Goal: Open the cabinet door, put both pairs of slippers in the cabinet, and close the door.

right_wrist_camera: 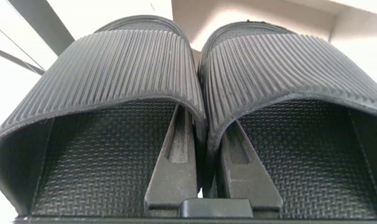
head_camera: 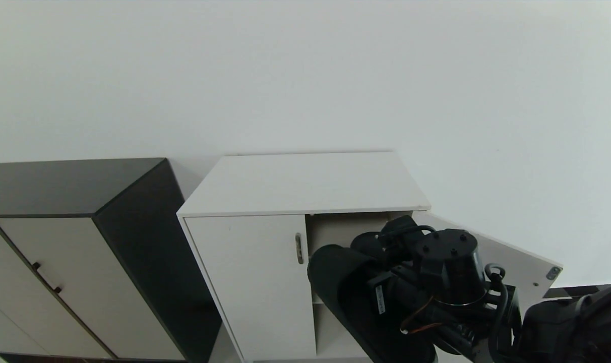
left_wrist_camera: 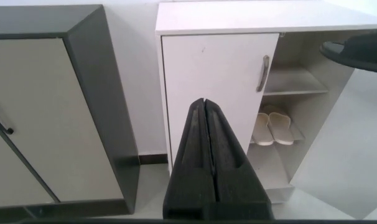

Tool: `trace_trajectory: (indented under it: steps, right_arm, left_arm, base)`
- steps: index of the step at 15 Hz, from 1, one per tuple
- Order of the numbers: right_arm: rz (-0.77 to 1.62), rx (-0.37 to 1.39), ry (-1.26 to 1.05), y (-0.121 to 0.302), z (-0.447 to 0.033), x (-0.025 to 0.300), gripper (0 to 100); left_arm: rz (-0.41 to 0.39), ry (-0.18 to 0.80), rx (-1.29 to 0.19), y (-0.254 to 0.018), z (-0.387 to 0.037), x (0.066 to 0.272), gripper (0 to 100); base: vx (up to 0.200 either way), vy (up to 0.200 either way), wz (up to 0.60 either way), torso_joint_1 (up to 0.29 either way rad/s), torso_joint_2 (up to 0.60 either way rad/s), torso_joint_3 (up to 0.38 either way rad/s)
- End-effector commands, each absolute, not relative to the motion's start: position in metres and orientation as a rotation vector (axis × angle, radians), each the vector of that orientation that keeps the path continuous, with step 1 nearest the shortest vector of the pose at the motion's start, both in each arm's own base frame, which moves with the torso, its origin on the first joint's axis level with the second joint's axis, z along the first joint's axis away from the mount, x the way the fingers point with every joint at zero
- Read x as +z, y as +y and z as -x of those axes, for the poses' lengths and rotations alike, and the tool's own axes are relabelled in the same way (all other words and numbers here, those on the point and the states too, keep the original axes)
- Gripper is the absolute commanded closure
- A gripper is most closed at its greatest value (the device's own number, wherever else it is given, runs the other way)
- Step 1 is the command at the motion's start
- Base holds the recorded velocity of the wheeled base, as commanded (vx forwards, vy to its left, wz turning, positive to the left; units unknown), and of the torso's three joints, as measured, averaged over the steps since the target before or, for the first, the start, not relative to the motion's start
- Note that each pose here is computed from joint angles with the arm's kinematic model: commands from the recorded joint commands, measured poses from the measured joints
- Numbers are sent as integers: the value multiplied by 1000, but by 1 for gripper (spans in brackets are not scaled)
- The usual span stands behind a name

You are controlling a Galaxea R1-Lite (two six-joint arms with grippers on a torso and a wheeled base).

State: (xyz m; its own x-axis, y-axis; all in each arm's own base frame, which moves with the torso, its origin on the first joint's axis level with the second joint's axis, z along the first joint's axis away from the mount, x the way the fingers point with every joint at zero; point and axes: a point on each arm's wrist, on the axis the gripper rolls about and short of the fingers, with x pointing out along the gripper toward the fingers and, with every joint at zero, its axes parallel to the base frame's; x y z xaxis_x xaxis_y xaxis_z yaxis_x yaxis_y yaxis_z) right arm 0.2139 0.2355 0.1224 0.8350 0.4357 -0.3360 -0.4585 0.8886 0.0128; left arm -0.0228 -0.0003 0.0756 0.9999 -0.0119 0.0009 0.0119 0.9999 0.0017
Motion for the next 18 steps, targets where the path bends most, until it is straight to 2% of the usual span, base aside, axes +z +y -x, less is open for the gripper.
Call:
trace_trajectory:
  steps: [1,10,18]
  right_arm:
    - [83,485,354,238,-210,116,100]
    - [80,488,329,238,-211,115,100]
    - [86,487,340,238,-211,109,100]
  left_arm:
    - [-2,0,-12,0,23,76,100]
    - [-2,0,-12,0,23,76,100]
    - [0,0,-11,0,23,76,100]
  base:
    - [0,0,0,-242,554,315]
    - [0,0,0,-216,534,319]
    - [0,0,0,-163,494,322]
